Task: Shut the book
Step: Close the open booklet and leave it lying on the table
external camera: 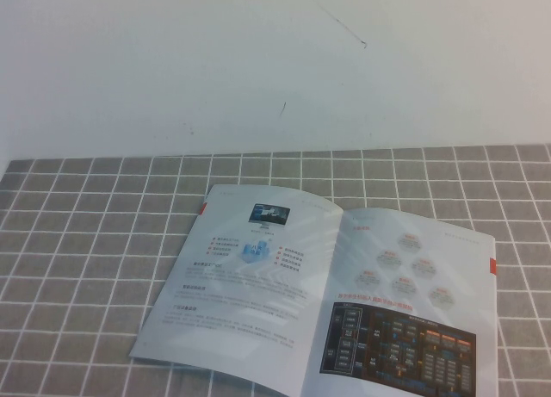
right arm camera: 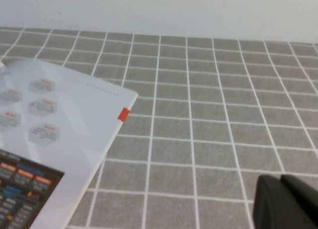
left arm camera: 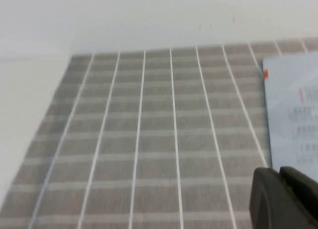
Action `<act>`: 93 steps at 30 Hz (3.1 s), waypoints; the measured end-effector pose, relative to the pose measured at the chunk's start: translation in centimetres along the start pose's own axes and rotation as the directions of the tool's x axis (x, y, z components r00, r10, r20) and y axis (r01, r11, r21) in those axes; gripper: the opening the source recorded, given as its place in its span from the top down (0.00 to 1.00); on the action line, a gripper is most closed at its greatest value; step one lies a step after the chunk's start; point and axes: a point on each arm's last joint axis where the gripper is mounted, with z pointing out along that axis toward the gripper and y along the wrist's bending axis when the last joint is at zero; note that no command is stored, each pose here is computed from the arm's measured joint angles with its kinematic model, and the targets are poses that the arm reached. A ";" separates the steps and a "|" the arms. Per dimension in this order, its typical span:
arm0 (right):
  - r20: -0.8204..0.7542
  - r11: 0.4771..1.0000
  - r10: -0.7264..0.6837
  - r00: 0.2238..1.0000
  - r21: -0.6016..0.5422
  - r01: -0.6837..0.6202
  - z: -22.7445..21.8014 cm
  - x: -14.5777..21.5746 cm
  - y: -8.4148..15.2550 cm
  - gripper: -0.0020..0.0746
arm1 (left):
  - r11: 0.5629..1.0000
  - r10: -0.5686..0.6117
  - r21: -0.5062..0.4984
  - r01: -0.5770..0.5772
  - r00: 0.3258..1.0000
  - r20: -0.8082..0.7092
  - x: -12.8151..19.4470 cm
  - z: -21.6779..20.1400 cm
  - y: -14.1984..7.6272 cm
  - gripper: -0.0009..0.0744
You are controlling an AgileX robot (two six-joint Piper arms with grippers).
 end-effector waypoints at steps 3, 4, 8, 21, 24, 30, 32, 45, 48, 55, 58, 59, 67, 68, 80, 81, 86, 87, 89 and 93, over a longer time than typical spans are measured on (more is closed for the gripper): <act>0.090 1.000 0.000 0.996 0.012 -0.001 0.0 -0.7 -0.1 0.98 | 1.000 0.015 0.001 -0.016 0.993 0.113 -1.0 0.0 0.0 0.99; 0.131 1.000 -0.001 0.991 0.017 -0.001 0.0 -1.1 -0.1 0.98 | 1.000 0.025 0.000 -0.025 0.985 0.170 -1.5 -0.1 0.0 0.99; 0.362 0.999 -0.011 0.932 0.047 -0.007 -0.6 -3.2 -0.4 0.98 | 0.999 0.047 -0.003 -0.050 0.923 0.382 -3.4 -0.7 -0.1 0.99; 0.801 0.993 -0.056 0.596 0.106 -0.049 -3.7 -7.2 -0.9 0.98 | 0.998 0.054 -0.010 -0.067 0.692 0.720 -6.5 -2.8 -0.4 0.99; 0.816 0.993 -0.049 0.576 0.100 -0.057 -3.9 -7.3 -0.9 0.98 | 0.999 0.028 0.009 -0.050 0.677 0.736 -6.6 -2.9 -0.4 0.99; 0.747 0.996 -0.031 0.664 0.081 -0.045 -3.1 -6.8 -0.8 0.98 | 1.000 -0.020 0.028 0.000 0.724 0.690 -6.5 -2.6 -0.2 0.99; 0.669 0.997 -0.041 0.743 0.079 -0.016 -2.7 -6.8 -0.7 0.98 | 1.000 -0.021 0.028 0.005 0.781 0.625 -7.1 -2.7 -0.2 0.99; 0.010 0.996 -0.081 0.997 0.046 0.081 -4.3 -12.4 -1.4 0.98 | 1.000 0.019 0.001 -0.020 0.977 0.211 -14.3 -2.4 -0.6 0.99; -0.121 0.989 -0.147 0.982 -0.052 0.142 -3.4 -13.8 -0.9 0.98 | 0.999 0.045 -0.008 -0.044 0.997 0.058 -15.7 -0.8 -0.7 0.99; -0.328 0.950 -0.226 0.917 -0.284 0.133 0.6 -16.1 0.3 0.98 | 0.995 0.091 0.069 -0.075 0.960 -0.264 -17.6 4.3 -1.4 0.99; -0.415 0.911 -0.268 0.870 -0.402 0.089 3.2 -16.0 1.0 0.98 | 0.988 0.096 0.148 -0.044 0.927 -0.363 -18.2 6.5 -2.1 0.99; -0.427 0.894 -0.280 0.860 -0.442 0.072 3.9 -15.9 1.3 0.98 | 0.984 0.093 0.174 -0.026 0.916 -0.390 -18.3 7.4 -2.4 0.99; -0.508 0.804 -0.306 0.805 -0.591 -0.067 12.0 -13.5 2.8 0.98 | 0.942 -0.017 0.267 0.202 0.825 -0.565 -17.0 14.9 -4.0 0.99; -0.517 0.796 -0.308 0.798 -0.599 -0.081 12.8 -13.1 2.9 0.98 | 0.934 -0.015 0.281 0.219 0.812 -0.584 -16.5 15.8 -4.2 0.99; -0.573 0.773 -0.397 0.717 -0.630 -0.076 19.3 -7.5 7.6 0.98 | 0.922 -0.039 0.262 0.287 0.740 -0.672 -11.6 25.1 -4.2 0.99; -0.575 0.779 -0.397 0.715 -0.623 -0.069 19.7 -7.1 7.8 0.98 | 0.927 -0.042 0.250 0.280 0.741 -0.670 -11.2 25.7 -4.1 0.99; -0.600 0.795 -0.406 0.689 -0.604 -0.057 21.1 -5.3 8.0 0.98 | 0.938 -0.014 0.240 0.252 0.718 -0.696 -8.9 27.9 -3.8 0.99; -0.608 0.796 -0.408 0.681 -0.602 -0.061 21.3 -5.0 8.1 0.98 | 0.938 -0.011 0.240 0.252 0.711 -0.703 -8.4 28.3 -3.7 0.99; -0.619 0.793 -0.420 0.664 -0.605 -0.063 21.7 -4.2 8.1 0.98 | 0.941 -0.013 0.227 0.252 0.696 -0.718 -7.3 29.1 -3.6 0.99; -0.630 0.789 -0.440 0.640 -0.612 -0.060 22.3 -3.1 8.2 0.98 | 0.953 -0.019 0.194 0.232 0.686 -0.727 -5.5 30.3 -3.2 0.99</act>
